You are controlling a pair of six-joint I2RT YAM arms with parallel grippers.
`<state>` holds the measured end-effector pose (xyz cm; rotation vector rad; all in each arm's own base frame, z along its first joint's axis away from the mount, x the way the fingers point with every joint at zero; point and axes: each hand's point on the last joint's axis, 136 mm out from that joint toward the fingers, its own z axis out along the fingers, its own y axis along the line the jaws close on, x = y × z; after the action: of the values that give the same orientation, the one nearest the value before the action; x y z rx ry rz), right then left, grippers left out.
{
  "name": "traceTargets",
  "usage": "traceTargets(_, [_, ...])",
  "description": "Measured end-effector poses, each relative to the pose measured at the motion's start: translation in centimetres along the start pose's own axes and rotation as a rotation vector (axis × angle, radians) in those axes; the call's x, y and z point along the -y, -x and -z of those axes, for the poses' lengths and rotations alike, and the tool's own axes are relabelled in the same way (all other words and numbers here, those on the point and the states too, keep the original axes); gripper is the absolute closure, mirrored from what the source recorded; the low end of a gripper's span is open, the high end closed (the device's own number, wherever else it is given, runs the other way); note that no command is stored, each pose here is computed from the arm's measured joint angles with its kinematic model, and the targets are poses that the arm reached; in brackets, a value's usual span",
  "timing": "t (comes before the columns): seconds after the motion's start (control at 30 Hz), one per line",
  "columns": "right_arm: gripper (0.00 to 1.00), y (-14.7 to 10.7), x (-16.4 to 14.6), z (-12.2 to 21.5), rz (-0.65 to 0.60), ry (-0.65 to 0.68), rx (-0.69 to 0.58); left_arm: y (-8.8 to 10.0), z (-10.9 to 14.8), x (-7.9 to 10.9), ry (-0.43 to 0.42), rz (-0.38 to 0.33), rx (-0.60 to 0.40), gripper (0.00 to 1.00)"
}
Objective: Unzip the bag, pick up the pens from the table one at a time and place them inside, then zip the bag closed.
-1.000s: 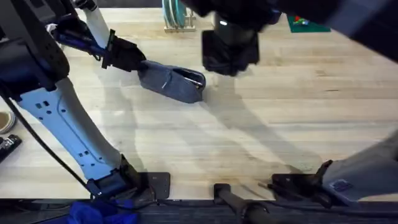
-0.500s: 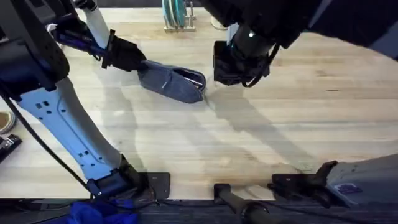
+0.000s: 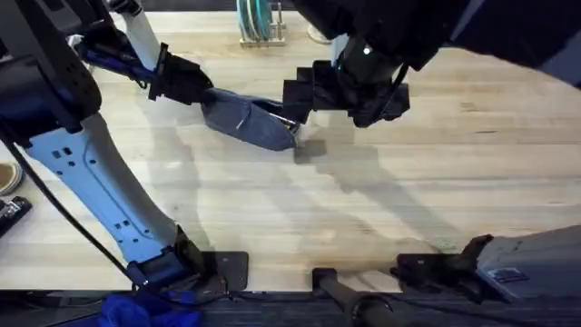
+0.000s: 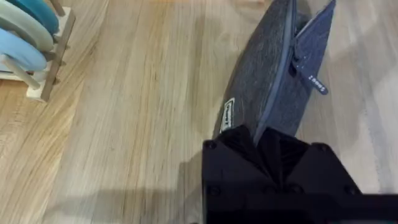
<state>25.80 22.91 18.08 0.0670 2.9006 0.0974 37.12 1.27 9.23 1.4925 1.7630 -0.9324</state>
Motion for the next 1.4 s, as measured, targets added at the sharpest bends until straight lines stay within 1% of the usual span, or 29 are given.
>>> traceTargets(0.23, [0.005,-0.2,-0.3,0.0,-0.027,0.004,-0.002,0.0,0.0,0.0,0.0,0.0,0.0,0.959])
traceTargets(0.4, [0.005,-0.5,-1.4,0.7,-0.031,0.026,0.014,0.0,0.0,0.0,0.0,0.0,0.0,0.959])
traceTargets(0.6, [0.005,1.1,-4.4,2.6,-0.053,0.135,0.1,0.0,0.0,0.0,0.0,0.0,0.0,0.959])
traceTargets(0.73, [0.006,1.6,-5.5,3.3,-0.069,0.179,0.127,0.0,0.0,0.0,0.0,0.0,0.0,0.959])
traceTargets(0.83, [0.006,1.5,-6.1,3.7,-0.065,0.192,0.132,0.0,0.0,0.0,0.0,0.0,0.0,0.959])
traceTargets(0.97, [0.005,1.4,-7.6,4.3,-0.043,0.216,0.141,0.0,0.0,0.0,0.0,0.0,0.0,0.959])
traceTargets(1.1, [0.005,1.2,-9.0,4.2,-0.021,0.226,0.139,0.0,0.0,0.0,0.0,0.0,0.0,0.959])
traceTargets(1.4, [0.005,1.0,-9.6,4.1,-0.017,0.23,0.136,0.0,0.0,0.0,0.0,0.0,0.0,0.959])
